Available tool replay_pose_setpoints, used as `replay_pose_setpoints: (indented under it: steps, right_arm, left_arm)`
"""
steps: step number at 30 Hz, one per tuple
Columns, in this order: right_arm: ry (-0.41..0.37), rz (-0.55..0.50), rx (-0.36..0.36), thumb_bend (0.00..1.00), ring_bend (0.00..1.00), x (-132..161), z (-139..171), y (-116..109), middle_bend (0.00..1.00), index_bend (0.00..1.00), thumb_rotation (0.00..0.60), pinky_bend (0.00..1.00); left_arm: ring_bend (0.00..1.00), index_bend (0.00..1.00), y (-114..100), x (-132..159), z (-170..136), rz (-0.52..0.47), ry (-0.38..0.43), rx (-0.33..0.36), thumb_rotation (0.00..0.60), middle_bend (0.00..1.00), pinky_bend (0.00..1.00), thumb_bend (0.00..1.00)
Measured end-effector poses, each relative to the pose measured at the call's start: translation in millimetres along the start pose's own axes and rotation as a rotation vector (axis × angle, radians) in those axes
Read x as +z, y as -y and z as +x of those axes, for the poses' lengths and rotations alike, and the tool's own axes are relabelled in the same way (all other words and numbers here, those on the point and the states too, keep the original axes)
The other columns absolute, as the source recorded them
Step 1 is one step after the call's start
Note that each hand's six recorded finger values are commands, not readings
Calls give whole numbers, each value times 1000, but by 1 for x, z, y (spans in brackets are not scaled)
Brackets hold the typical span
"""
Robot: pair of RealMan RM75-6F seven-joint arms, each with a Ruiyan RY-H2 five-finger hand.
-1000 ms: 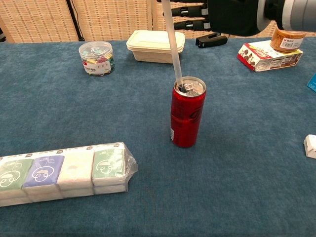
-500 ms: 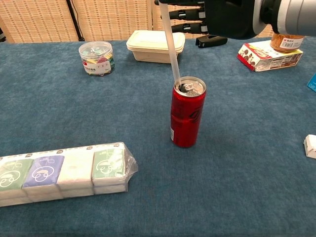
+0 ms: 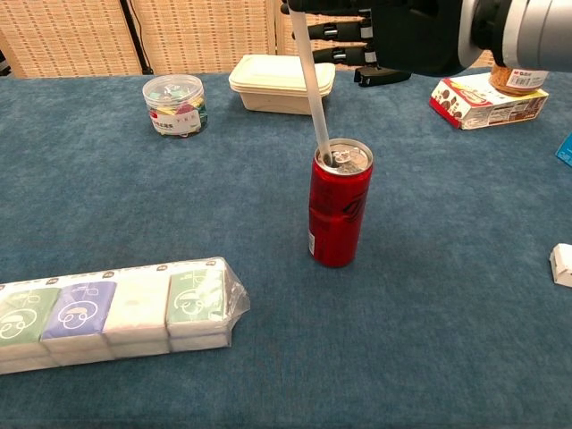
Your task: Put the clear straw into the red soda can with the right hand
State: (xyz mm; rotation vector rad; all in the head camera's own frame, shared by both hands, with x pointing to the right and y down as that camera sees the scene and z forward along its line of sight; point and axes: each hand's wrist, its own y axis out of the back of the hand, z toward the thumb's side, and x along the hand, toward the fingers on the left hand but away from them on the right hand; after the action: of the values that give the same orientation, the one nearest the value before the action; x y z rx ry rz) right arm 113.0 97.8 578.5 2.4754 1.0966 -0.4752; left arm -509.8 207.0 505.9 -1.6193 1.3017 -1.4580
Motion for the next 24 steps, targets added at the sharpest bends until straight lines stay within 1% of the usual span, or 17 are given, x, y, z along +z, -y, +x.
replay_pose_setpoints:
  steps: [17,24]
  right_arm:
    - [20,4,-6,480,0,-13,-1,-1,0,561,600,0]
    - [25,32,-5,480,0,-21,2,-3,0,561,600,0]
  left_arm:
    - [0,0,0,0,0,-3,0,-1,600,0,0,0]
    - [0,0,0,0,0,-3,0,-4,600,0,0,0]
